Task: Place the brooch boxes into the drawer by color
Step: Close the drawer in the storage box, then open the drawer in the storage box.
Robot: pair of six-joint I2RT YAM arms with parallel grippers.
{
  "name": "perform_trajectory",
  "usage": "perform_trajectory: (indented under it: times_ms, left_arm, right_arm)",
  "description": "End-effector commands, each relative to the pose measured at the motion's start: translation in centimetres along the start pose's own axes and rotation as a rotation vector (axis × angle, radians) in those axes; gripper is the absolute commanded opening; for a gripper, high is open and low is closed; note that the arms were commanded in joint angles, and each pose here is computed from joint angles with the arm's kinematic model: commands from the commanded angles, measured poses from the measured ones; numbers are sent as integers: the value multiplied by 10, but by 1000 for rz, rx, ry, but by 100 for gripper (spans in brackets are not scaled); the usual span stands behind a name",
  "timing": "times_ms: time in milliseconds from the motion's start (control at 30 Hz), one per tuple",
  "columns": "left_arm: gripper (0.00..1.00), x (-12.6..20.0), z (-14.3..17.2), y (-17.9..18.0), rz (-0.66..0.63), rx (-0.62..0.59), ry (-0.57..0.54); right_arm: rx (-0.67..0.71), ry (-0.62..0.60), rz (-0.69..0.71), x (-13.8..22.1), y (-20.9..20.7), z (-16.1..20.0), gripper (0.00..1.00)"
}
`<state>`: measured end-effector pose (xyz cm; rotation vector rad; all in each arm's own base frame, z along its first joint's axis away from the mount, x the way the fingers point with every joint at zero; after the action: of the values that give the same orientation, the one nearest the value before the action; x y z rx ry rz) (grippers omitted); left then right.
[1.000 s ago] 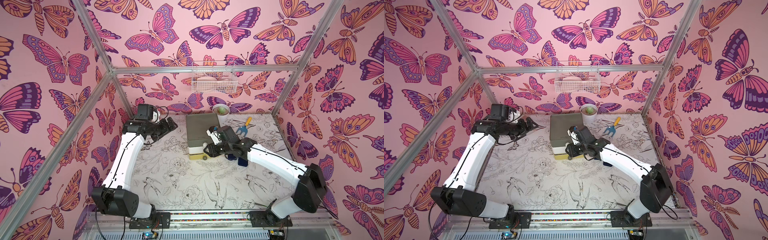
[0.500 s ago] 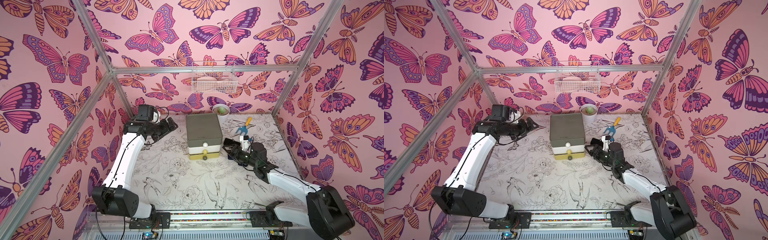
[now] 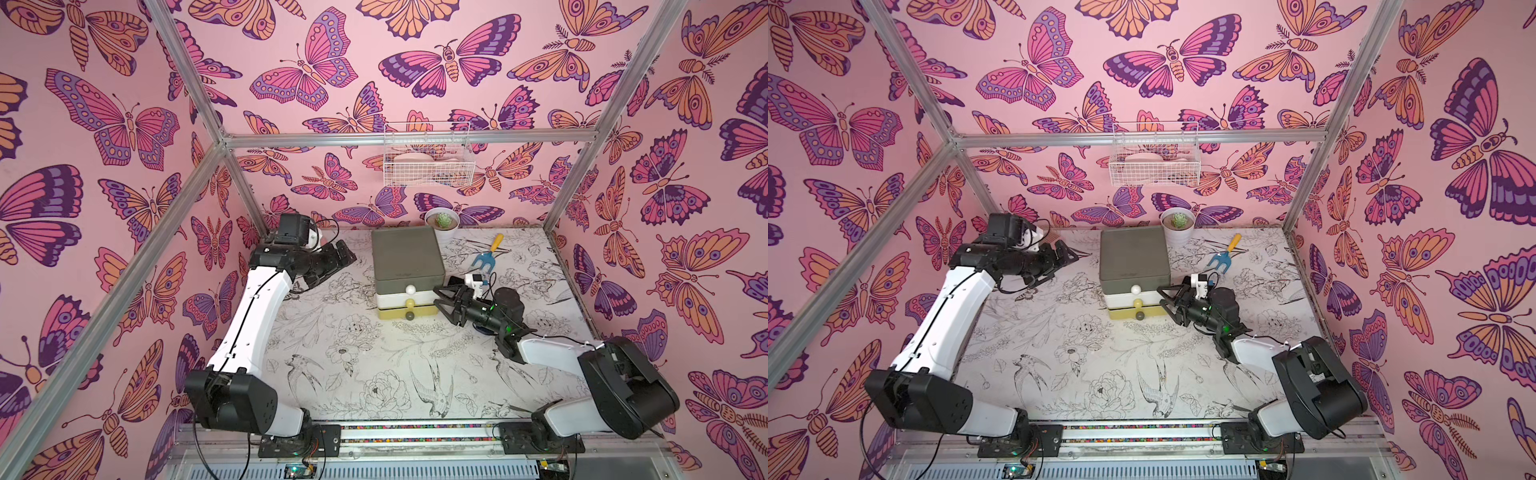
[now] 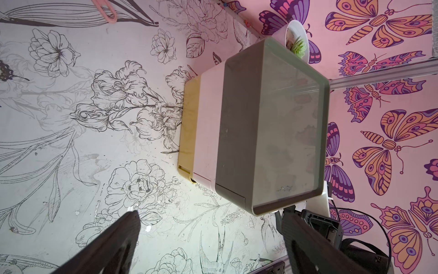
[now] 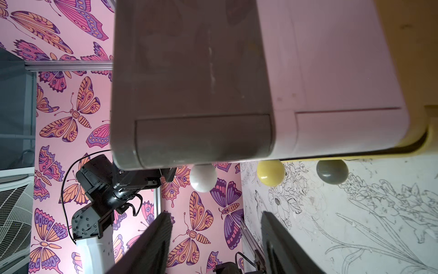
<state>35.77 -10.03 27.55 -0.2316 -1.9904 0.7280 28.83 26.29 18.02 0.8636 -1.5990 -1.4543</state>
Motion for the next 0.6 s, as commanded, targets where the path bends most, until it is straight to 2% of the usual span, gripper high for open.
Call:
perform_trajectory:
  times_ms: [0, 200, 367, 567]
  left_arm:
    - [100, -3, -8, -1, 11, -26, -13]
    - [100, -6, -23, -18, 71, -27, -3]
    - [100, 3, -14, -16, 71, -29, -10]
    - [100, 8, -3, -5, 55, -13, -9]
  right_arm:
    - [18, -77, -15, 6, 10, -3, 65]
    - [48, -157, 74, 9, -6, 5, 65]
    - [95, -173, 106, -4, -25, 31, 64]
    - [84, -265, 78, -25, -41, 35, 60]
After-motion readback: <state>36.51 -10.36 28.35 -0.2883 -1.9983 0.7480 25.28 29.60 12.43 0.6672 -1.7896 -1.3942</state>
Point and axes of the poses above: each gripper's point midway between its finger pads, its own x axis back along the fingers, its own y axis along the line the jaws close on, z = x × y, the point moved 1 cm from there along x, back along the fingers
